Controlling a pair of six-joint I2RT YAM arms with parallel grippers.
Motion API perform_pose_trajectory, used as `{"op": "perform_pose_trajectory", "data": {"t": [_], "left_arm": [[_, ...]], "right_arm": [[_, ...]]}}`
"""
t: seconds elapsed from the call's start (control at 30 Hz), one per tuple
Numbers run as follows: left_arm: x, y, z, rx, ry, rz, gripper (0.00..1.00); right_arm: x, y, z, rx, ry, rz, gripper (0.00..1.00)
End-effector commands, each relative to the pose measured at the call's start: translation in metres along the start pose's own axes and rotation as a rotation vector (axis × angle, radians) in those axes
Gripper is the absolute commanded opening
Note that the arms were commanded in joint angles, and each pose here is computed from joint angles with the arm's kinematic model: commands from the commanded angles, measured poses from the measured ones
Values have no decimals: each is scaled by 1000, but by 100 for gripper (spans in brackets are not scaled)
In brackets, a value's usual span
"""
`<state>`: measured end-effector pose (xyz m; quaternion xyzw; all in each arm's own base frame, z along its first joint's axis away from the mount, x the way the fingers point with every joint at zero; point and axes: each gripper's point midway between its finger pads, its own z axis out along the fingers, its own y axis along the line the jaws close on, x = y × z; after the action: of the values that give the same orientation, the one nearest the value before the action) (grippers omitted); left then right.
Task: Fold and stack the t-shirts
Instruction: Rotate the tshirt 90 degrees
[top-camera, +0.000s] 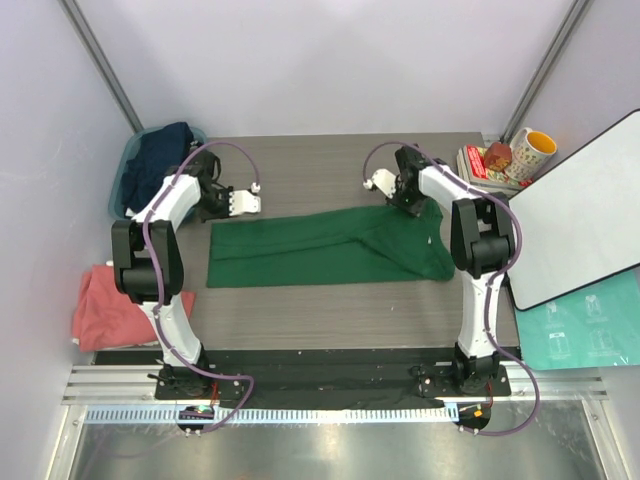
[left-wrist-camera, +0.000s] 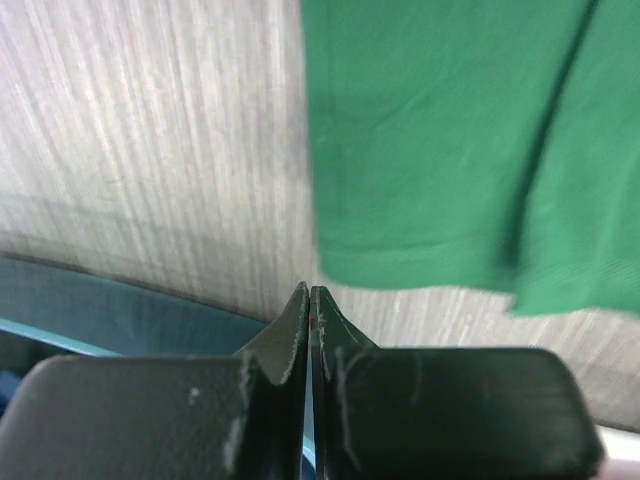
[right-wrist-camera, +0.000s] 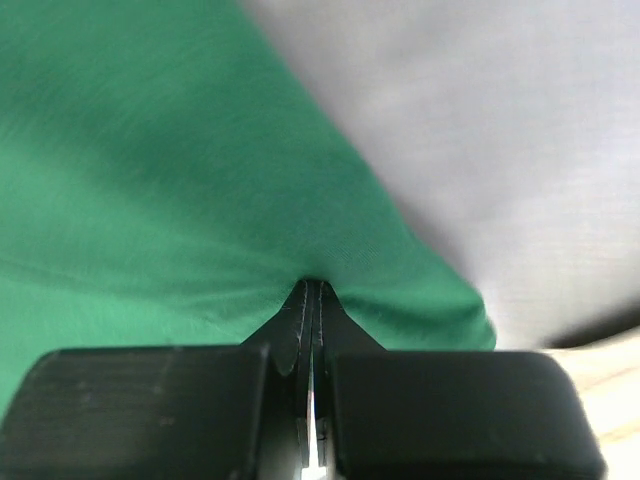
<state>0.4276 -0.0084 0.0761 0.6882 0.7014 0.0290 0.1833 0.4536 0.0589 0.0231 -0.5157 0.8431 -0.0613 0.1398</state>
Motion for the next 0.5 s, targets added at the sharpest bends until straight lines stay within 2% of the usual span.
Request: {"op": "perform_pose_trajectory", "data": {"t": [0.0,0.2,0.3,0.33,0.4,0.43,0.47], "left_arm": [[-8,24,-8,-103,16,16,1],[-3,38,4,-204,89,26,1],[-2,46,2,-252,112,0,2],[-4,47,-1,-265,103,-25,3],[-8,45,-4,-261,80,-40,9],[-12,45,-9,-262,65,-37,12],[-18,40,-9,-245,31,-30,21]], "right_arm": [[-7,-79,35,291,-4,102,1],[-22,-118,51,392,-29,124,1],[-40,-130,26,432,-93,158,4],[-44,-131,16,438,-115,165,13],[-52,-131,-3,429,-158,176,23],[-55,-131,-24,438,-188,179,32],[-56,-126,-30,420,-200,174,37]]}}
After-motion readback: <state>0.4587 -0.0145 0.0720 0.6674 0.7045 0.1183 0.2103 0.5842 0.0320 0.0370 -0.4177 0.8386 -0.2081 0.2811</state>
